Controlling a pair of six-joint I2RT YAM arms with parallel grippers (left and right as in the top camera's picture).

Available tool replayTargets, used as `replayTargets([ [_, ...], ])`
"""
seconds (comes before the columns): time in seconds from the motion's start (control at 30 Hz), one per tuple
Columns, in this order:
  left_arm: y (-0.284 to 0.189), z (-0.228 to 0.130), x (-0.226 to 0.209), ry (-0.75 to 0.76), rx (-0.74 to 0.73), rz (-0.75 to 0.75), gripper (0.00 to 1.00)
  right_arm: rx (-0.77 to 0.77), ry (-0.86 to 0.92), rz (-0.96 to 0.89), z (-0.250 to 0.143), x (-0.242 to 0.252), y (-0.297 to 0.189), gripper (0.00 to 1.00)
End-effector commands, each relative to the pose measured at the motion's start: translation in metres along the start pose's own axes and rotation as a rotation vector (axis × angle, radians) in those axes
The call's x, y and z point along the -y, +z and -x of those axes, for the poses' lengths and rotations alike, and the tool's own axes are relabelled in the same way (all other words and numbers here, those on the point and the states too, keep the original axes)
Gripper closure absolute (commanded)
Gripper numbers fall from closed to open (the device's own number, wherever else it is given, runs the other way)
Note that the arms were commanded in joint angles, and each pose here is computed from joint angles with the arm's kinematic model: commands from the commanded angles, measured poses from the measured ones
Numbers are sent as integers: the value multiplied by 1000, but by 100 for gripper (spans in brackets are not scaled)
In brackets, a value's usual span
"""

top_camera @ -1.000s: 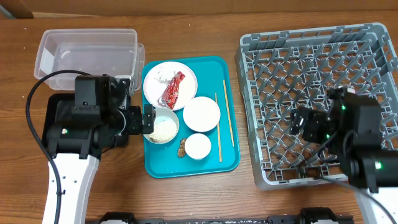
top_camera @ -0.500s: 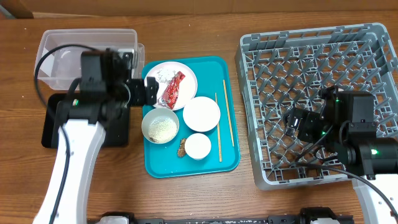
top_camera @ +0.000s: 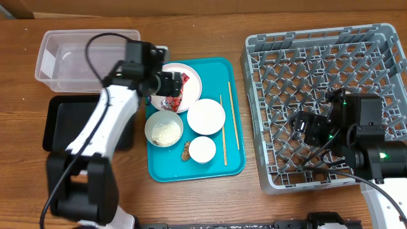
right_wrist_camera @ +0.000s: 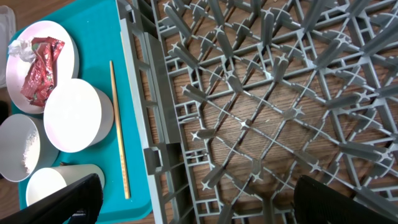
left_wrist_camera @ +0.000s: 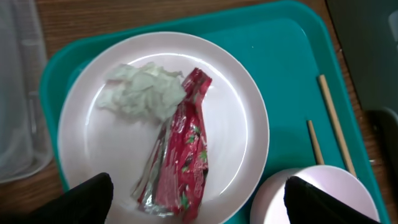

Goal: Sort waste into correct bins and load items into the dishwasher
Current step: 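Reach the left gripper to the red wrapper on the white plate and grasp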

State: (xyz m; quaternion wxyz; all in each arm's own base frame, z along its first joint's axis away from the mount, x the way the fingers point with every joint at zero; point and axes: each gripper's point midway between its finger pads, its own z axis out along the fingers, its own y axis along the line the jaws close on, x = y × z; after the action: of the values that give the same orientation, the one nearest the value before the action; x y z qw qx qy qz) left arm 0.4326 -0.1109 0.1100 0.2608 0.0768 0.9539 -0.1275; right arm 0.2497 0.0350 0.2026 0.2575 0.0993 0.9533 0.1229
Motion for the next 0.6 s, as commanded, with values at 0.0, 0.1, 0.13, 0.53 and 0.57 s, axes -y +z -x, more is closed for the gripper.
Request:
replayTargets([
  [0.0, 23, -1, -6, 25, -23, 74, 11, 41, -11, 21, 10, -7, -11, 0],
  [0.1, 40, -14, -16, 28, -69, 130, 13, 42, -11, 21, 10, -7, -11, 0],
  [0.13, 44, -18, -17, 28, -84, 133, 13, 41, -11, 21, 10, -7, -11, 0],
  [0.53, 67, -48, -23, 9, -195, 140, 52, 44, -11, 21, 11, -7, -11, 0],
  [0.57, 67, -47, -23, 9, -193, 139, 63, 44, -11, 21, 11, -7, -11, 0],
])
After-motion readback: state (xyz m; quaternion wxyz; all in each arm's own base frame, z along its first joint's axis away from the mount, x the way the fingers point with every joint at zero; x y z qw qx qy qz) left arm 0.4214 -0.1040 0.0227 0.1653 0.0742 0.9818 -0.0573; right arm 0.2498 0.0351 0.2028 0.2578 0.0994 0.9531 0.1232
